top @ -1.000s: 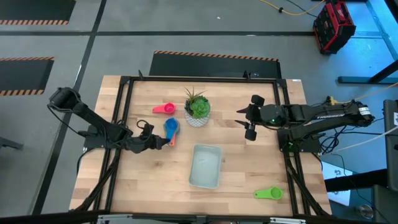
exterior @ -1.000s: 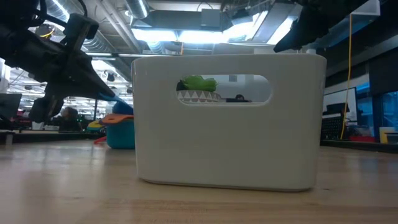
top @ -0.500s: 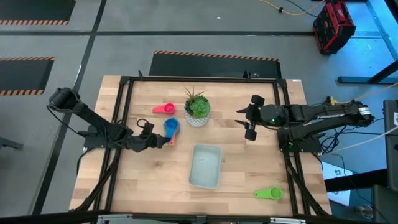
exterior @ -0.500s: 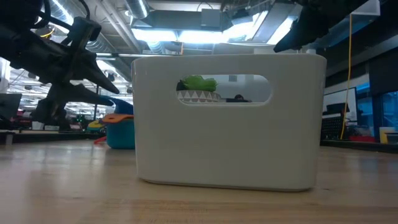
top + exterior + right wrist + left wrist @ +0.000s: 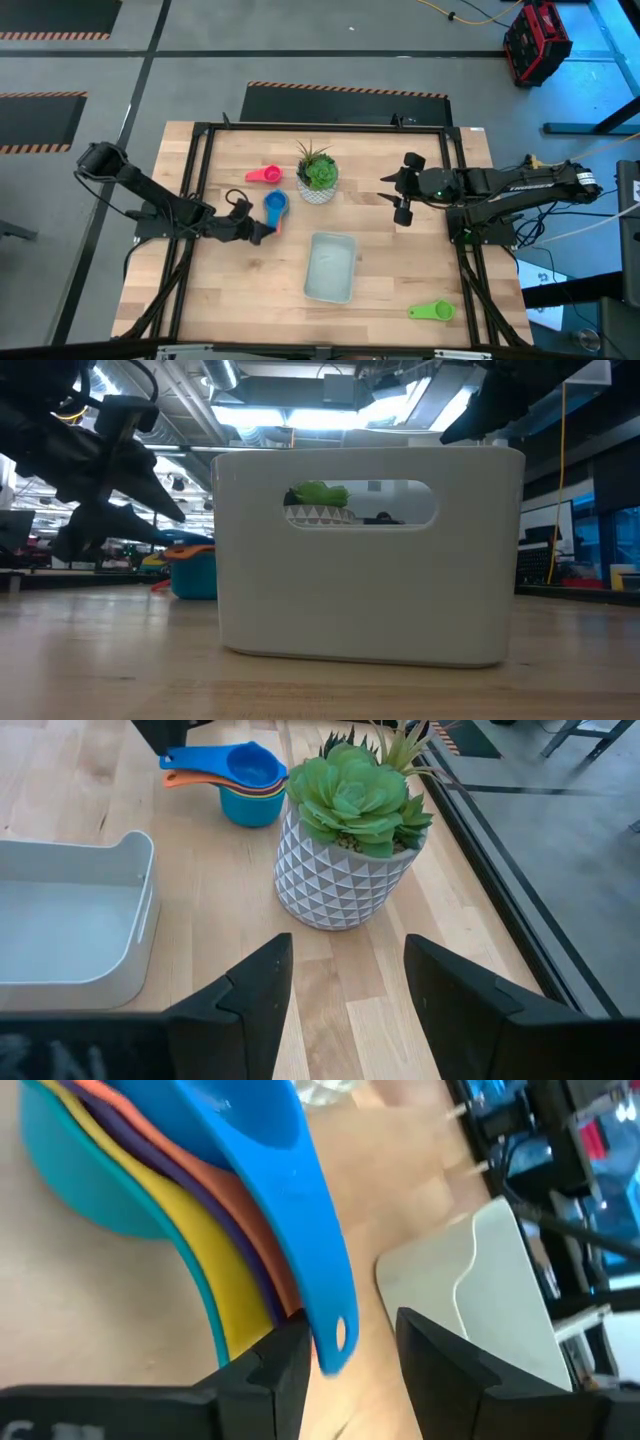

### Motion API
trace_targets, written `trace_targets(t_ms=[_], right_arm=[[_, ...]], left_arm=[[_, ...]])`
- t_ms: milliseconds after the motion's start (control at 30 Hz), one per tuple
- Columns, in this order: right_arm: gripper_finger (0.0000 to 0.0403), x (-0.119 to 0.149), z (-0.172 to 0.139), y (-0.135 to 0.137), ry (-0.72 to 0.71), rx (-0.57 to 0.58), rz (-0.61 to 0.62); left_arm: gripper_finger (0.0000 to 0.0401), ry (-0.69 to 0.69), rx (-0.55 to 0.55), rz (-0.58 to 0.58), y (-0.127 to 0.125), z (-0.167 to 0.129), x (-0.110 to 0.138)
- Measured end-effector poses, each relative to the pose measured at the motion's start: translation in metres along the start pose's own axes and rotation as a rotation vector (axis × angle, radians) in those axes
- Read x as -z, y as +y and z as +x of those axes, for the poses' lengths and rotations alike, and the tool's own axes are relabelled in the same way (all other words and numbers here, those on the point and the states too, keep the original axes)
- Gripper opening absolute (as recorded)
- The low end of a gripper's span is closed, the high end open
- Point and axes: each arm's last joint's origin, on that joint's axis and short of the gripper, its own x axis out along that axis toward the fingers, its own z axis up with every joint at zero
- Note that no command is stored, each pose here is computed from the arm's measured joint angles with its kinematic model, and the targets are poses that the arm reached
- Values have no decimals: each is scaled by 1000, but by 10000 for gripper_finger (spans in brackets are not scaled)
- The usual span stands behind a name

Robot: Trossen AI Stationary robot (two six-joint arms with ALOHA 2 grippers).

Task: Nest measuring cups in basket
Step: Stack the blue measuring cup on top of the orange measuring cup, then stack the pink measuring cup on top of the blue measuring cup

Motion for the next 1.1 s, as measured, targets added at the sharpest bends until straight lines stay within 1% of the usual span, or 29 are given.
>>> trace_targets(t_ms=[267,500,667,767,833,900,1000,1033,1100], right_arm=[[198,0,0,0,2,0,-1],[198,1,0,0,6,0,-2],[198,1,0,0,6,0,-2],[198,1,0,0,6,0,-2],[198,1,0,0,7,-3,-3],[198,2,0,1,20,-21,-7],[198,5,0,3,54,-91,-12],[198,6,-1,3,65,-112,-14],[198,9,-1,4,87,-143,-18]], left_arm=[[140,32,23,-8,-2,-2,0],[140,105,87,-32,-8,-7,-2],[140,144,125,-97,-11,-12,-4],[140,154,159,-109,-14,-14,-6],[140,131,208,-90,-19,-17,-9],[140,78,280,-60,-26,-20,-13],[140,-83,405,-11,-41,-26,-22],[140,-136,431,16,-46,-28,-26],[140,-216,445,83,-57,-30,-33]])
